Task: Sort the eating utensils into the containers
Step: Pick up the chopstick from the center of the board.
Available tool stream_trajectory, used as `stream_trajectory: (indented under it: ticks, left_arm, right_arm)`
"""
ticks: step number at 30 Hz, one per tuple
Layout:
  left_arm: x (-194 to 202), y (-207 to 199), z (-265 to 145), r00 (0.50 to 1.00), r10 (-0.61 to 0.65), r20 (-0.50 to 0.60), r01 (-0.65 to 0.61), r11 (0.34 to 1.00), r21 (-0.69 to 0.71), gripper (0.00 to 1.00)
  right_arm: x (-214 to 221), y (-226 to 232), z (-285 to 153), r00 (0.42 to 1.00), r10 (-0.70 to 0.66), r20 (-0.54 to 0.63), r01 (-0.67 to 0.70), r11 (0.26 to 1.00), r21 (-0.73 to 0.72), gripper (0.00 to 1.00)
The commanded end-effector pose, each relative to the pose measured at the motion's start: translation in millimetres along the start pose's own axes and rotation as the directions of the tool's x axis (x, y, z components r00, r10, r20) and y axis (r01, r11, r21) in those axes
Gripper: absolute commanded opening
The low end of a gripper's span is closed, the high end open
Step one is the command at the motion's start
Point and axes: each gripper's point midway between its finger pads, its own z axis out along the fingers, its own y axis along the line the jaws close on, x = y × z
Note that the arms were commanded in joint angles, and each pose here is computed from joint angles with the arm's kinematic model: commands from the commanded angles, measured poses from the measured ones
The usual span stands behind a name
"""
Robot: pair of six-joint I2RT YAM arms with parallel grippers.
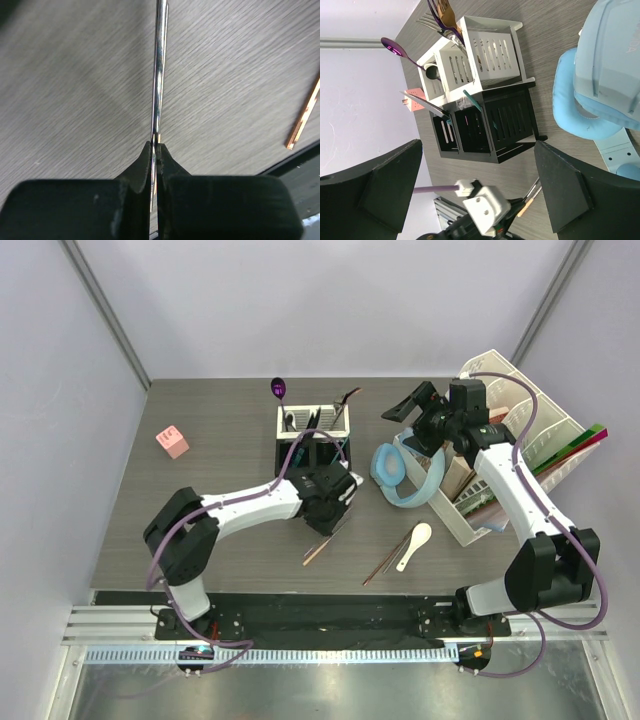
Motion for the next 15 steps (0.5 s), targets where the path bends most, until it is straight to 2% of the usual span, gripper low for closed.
stream_trajectory:
  ticks: [1, 8, 11, 12, 15]
  left_arm:
    - [-33, -6, -35, 0.993, 0.021, 0.118, -0.027, 0.998, 0.050, 0.00]
    - [-51, -10, -77, 0.976, 0.035, 0.217, -0.060, 0.992, 0.110, 0.00]
    - [-68, -5, -110, 0.940, 0.008, 0.342, -0.057, 0.989, 0.135, 0.00]
    - [-77, 7, -122, 0.923, -0.031, 0.383, -0.023, 0.991, 0.134, 0.00]
    - [-105, 33, -166, 0.850, -0.095, 0.518, 0.029, 0.991, 0.134, 0.00]
  right_arm:
    - [-9, 18, -6, 0.999, -0.019, 0.031, 0.021, 0.998, -0.057, 1.00]
    - [-12, 15, -3, 0.999, -0.020, 0.038, 0.022, 0.999, -0.047, 1.00]
    - [-12, 14, -2, 0.999, -0.015, 0.037, 0.017, 0.999, -0.042, 1.00]
    - [-12, 15, -3, 0.999, -0.015, 0.038, 0.017, 0.999, -0.044, 1.00]
    - [-13, 14, -2, 0.999, -0.014, 0.042, 0.016, 0.999, -0.040, 1.00]
